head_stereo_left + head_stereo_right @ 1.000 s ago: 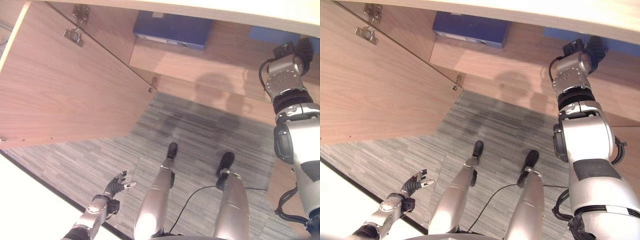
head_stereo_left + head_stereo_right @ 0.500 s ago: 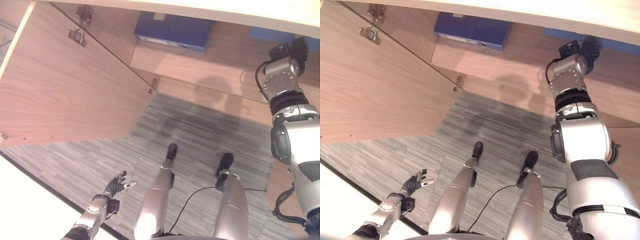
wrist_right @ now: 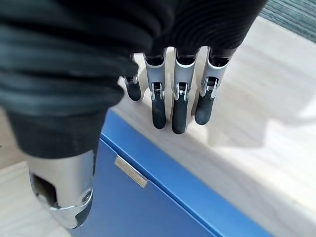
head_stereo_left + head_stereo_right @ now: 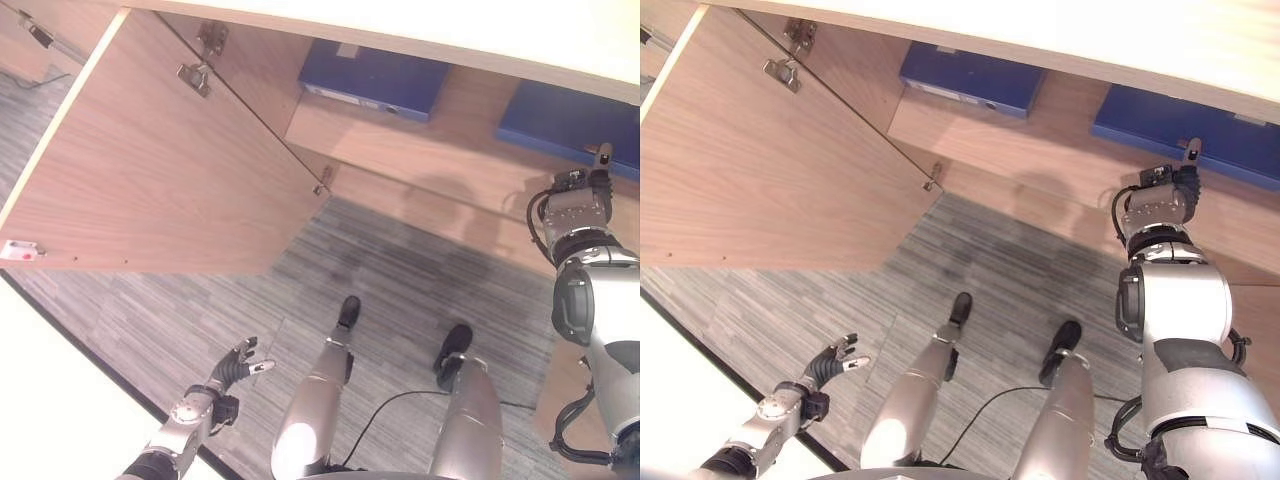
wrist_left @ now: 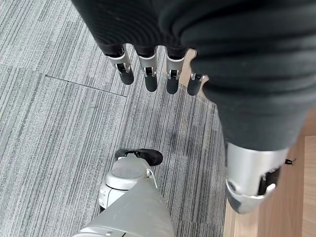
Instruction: Put the empty folder in the office cabinet
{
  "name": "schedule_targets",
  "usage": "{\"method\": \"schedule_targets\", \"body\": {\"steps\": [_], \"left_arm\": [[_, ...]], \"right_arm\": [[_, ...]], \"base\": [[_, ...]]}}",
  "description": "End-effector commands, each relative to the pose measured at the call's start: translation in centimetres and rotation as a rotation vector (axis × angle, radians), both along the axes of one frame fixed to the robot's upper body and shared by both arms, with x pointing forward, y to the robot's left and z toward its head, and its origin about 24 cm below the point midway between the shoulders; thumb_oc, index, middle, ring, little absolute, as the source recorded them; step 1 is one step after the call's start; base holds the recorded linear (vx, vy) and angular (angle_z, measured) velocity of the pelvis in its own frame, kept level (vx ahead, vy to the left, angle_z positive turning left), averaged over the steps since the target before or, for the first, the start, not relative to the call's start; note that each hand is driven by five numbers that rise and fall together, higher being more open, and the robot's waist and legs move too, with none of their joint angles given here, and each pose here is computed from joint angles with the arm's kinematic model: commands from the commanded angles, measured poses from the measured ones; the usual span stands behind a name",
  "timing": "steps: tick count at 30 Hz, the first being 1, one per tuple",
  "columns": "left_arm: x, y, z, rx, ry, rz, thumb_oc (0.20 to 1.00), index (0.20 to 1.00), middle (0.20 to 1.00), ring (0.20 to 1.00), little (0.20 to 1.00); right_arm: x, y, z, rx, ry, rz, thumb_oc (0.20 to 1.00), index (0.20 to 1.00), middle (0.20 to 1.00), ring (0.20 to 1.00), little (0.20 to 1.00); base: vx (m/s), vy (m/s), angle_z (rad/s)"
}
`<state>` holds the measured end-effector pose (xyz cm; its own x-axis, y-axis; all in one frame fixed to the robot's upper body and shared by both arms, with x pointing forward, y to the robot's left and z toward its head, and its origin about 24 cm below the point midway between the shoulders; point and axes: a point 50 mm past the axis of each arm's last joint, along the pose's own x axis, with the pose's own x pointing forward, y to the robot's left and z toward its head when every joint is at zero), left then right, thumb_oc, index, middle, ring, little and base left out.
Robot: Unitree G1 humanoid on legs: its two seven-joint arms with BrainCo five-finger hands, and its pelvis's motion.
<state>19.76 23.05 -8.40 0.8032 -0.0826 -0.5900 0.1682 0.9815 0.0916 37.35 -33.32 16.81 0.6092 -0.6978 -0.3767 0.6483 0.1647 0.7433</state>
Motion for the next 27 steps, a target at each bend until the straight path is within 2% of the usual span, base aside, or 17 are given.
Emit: {"method": "schedule_targets", "body": {"steps": [1,16,22,24,27], "left_arm": [[0.6,2.0,0.7,0.068,-0.014,0.018,1.0,1.0,1.0,1.0,1.0],[-0.4,1.8,-0.5,0.028,0.037,0.06,1.0,1.0,1.0,1.0,1.0],[-1.8,0.9,-2.2,-0.028,0.091,0.146,1.0,1.0,1.0,1.0,1.0],[-2.2,0.9,-2.6,-0.028,0.105,0.161,1.0,1.0,1.0,1.0,1.0],[-4.0,1.0,-3.8,-0.031,0.16,0.235,1.0,1.0,1.0,1.0,1.0]], "right_arm": [[-0.9,-1.7,0.0,0.043,-0.051,-0.062,1.0,1.0,1.0,1.0,1.0],[-3.3,0.2,-9.7,0.137,0.075,-0.042,1.0,1.0,1.0,1.0,1.0],[-7.0,6.0,-19.2,0.084,0.235,0.151,1.0,1.0,1.0,1.0,1.0],[-8.0,6.9,-20.5,0.061,0.268,0.198,1.0,1.0,1.0,1.0,1.0],[-12.3,9.6,-24.8,-0.078,0.405,0.42,1.0,1.0,1.0,1.0,1.0]], "base": [[-0.04,0.031,0.05],[-0.01,0.028,-0.01],[0.05,0.069,-0.01],[0.05,0.065,-0.15],[0.09,0.127,-0.15]]}}
